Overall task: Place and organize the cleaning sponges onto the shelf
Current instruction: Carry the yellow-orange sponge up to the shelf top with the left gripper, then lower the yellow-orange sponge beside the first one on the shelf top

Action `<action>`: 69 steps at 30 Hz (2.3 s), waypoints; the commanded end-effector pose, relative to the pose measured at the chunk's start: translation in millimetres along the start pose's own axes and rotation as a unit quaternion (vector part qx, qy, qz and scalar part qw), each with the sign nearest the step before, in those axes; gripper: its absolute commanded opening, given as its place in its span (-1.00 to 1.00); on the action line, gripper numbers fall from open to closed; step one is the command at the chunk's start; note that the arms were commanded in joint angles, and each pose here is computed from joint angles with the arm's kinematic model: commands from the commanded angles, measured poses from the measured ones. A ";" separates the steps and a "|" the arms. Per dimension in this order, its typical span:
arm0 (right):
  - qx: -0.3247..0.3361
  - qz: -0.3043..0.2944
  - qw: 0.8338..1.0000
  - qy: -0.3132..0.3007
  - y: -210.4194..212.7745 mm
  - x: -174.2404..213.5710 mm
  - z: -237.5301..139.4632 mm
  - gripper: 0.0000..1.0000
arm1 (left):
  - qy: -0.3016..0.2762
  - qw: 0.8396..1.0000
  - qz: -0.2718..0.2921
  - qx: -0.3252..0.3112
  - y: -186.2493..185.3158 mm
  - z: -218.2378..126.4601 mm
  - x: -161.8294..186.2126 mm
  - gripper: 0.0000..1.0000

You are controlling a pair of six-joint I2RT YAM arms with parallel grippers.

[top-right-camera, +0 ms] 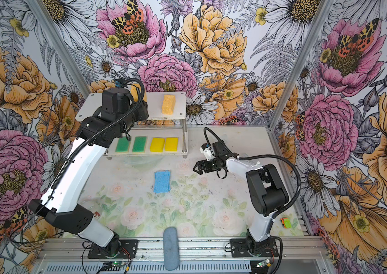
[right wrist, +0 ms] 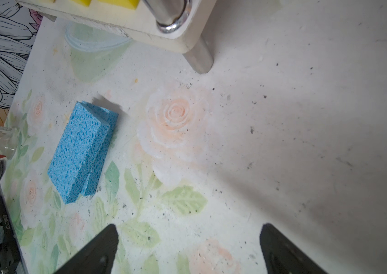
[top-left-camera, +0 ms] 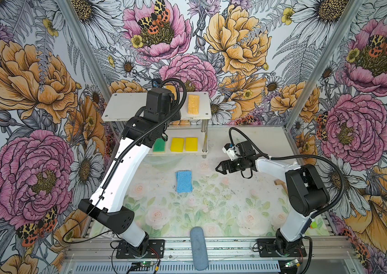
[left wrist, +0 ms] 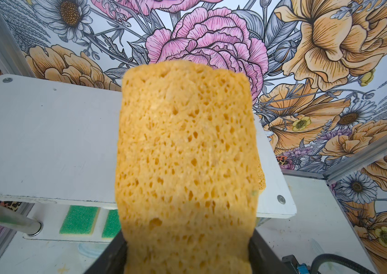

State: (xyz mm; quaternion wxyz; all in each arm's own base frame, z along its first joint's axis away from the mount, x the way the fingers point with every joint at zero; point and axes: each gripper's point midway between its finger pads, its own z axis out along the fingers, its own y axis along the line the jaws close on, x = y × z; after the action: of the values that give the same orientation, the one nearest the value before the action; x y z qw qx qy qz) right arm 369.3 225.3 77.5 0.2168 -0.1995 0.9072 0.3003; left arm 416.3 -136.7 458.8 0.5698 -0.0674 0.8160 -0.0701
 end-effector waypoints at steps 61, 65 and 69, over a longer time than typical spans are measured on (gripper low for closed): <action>0.006 -0.003 1.000 -0.003 -0.3 -0.7 1.8 0.91 | 0.057 0.996 0.059 -0.016 -14.6 100.8 32.5 0.13; 0.006 -0.003 1.000 -0.004 -0.5 -0.9 1.5 0.91 | 0.056 0.996 0.060 -0.023 -12.7 102.2 32.6 0.18; 0.007 -0.003 1.000 -0.004 -0.7 -0.9 1.7 0.91 | 0.055 0.996 0.060 -0.025 -12.4 103.4 32.2 0.21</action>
State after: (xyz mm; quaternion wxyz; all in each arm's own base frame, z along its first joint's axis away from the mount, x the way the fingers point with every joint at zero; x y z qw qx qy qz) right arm 370.9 222.4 75.3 0.2189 -0.1964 0.9106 0.2904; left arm 499.8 -167.6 389.4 0.5171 -0.0241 0.8549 -0.0351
